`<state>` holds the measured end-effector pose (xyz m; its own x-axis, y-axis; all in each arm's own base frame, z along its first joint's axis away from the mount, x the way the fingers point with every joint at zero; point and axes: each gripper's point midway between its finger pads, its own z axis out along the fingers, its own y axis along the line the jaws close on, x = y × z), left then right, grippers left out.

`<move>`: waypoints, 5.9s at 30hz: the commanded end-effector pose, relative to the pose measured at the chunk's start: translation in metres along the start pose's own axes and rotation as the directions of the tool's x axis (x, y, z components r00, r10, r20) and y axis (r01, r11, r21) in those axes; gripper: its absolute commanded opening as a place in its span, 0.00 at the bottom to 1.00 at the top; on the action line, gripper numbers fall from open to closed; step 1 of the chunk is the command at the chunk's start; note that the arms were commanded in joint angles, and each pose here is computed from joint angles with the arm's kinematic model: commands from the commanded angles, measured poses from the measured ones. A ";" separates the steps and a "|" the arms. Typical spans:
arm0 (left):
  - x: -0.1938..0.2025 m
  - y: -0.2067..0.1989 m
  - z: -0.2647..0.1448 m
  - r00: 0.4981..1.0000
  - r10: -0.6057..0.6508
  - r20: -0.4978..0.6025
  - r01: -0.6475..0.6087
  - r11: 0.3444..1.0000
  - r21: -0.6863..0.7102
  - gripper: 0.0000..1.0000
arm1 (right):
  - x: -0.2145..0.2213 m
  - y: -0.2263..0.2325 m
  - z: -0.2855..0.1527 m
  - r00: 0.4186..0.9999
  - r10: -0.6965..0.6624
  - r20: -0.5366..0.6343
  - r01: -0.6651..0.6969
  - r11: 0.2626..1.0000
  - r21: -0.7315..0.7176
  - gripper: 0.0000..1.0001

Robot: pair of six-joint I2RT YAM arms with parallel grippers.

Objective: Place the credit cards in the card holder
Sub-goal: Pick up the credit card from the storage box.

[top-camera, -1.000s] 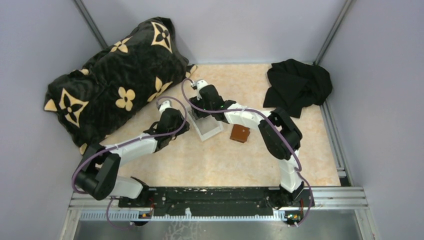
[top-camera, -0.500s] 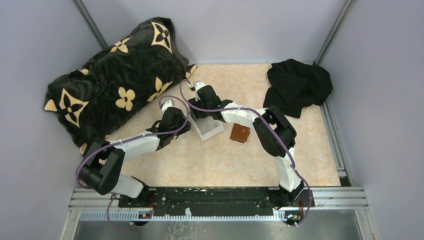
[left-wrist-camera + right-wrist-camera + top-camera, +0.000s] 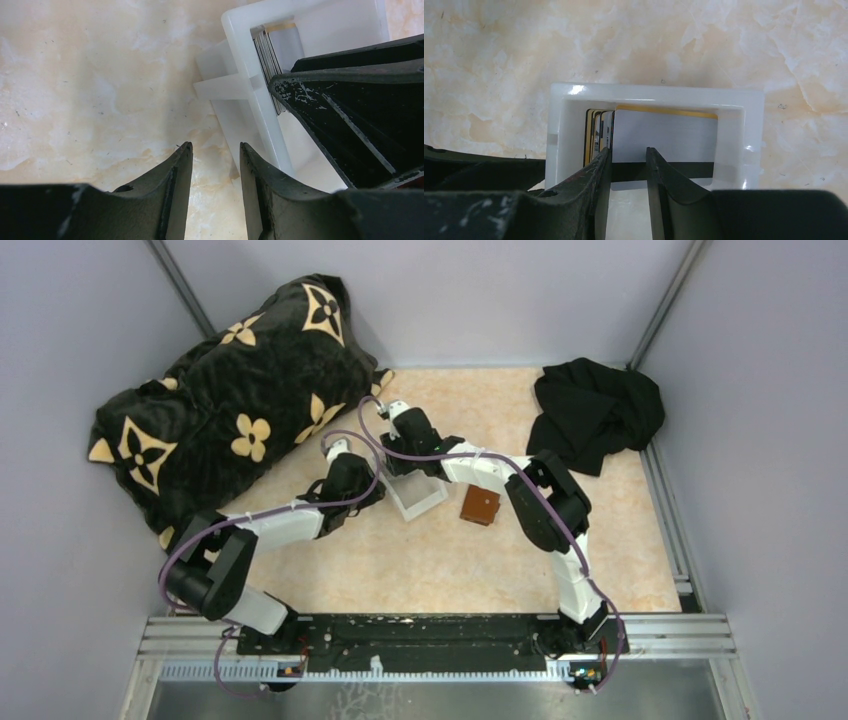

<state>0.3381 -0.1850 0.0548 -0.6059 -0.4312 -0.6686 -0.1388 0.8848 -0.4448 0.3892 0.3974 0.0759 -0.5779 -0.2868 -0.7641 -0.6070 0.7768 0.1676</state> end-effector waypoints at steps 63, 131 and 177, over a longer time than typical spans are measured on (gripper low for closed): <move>0.001 -0.010 0.006 0.999 -0.038 0.009 0.038 0.998 0.042 0.43 | -0.035 0.026 -0.025 0.998 0.026 0.059 -0.020 0.994 -0.110 0.22; -0.090 -0.086 -0.103 0.925 0.118 0.360 -0.274 0.865 0.421 0.84 | -0.085 -0.004 -0.201 0.962 -0.080 0.260 0.075 0.997 0.027 0.00; 0.020 -0.172 -0.094 0.870 0.490 0.057 -0.230 0.302 0.925 0.59 | -0.002 -0.025 -0.227 0.942 0.315 0.116 -0.218 0.838 -0.501 0.00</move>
<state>0.2791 -0.3238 0.1610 -0.5758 0.0445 -0.8164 0.7918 0.2792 -0.5432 0.2732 0.2509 0.2050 -0.6922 0.0043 -0.7217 -0.6299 0.4844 0.6071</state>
